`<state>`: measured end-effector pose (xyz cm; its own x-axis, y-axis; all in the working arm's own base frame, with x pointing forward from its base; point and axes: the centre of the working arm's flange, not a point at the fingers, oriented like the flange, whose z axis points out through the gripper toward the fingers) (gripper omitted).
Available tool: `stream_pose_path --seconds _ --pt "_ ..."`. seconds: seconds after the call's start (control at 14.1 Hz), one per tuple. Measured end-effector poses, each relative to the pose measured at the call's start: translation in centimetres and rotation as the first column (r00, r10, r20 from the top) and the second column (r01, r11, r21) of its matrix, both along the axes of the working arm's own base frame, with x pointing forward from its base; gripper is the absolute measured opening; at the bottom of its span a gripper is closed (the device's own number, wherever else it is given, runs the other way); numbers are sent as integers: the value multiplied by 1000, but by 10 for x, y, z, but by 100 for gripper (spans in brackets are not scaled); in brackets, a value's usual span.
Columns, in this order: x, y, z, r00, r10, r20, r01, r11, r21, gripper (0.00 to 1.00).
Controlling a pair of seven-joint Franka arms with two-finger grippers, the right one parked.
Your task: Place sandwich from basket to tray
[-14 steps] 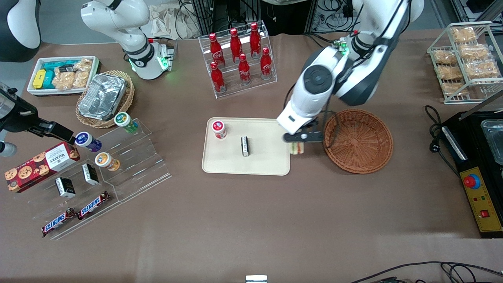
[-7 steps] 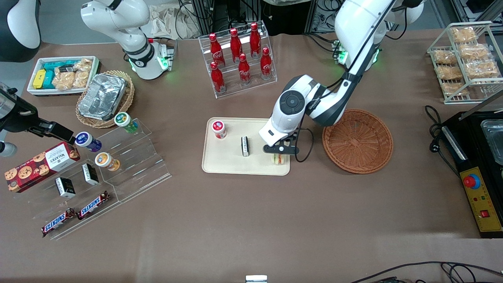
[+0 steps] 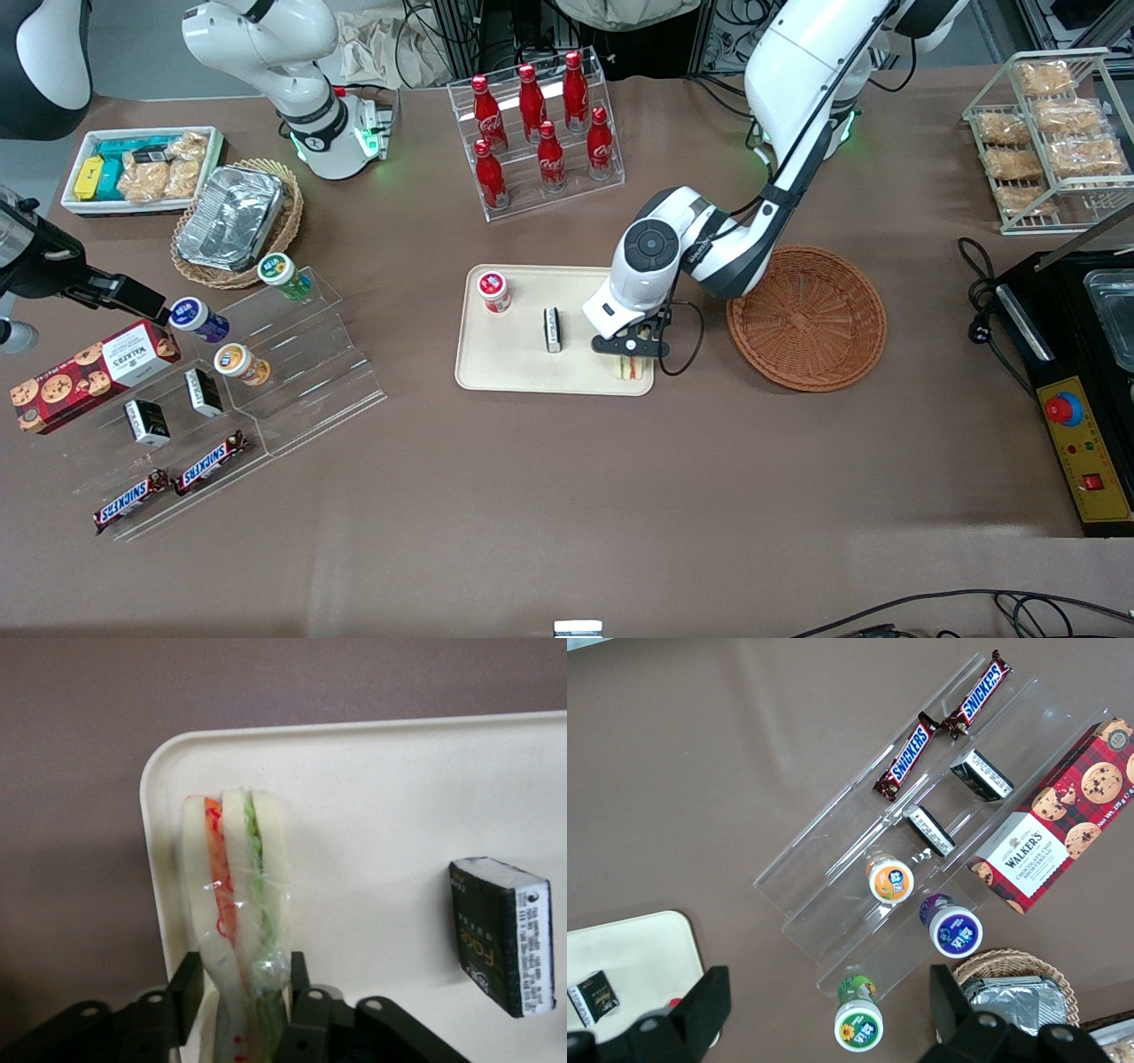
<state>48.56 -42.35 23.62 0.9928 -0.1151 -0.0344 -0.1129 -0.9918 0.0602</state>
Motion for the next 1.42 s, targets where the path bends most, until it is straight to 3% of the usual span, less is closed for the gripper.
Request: stream_pose_path --seconds 0.21,0.35,0.71,1.06,1.2,1.42 --pt "14 3 22 997 76 30 -76 997 -16 83" --pt "28 21 58 991 132 30 -133 991 8 100" --pt "44 102 184 981 188 48 -191 978 84 99" --pt "81 257 257 994 83 70 -90 990 105 99" --pt "82 303 277 996 57 75 -65 991 113 99" --pt "76 359 295 993 104 51 -110 986 126 99"
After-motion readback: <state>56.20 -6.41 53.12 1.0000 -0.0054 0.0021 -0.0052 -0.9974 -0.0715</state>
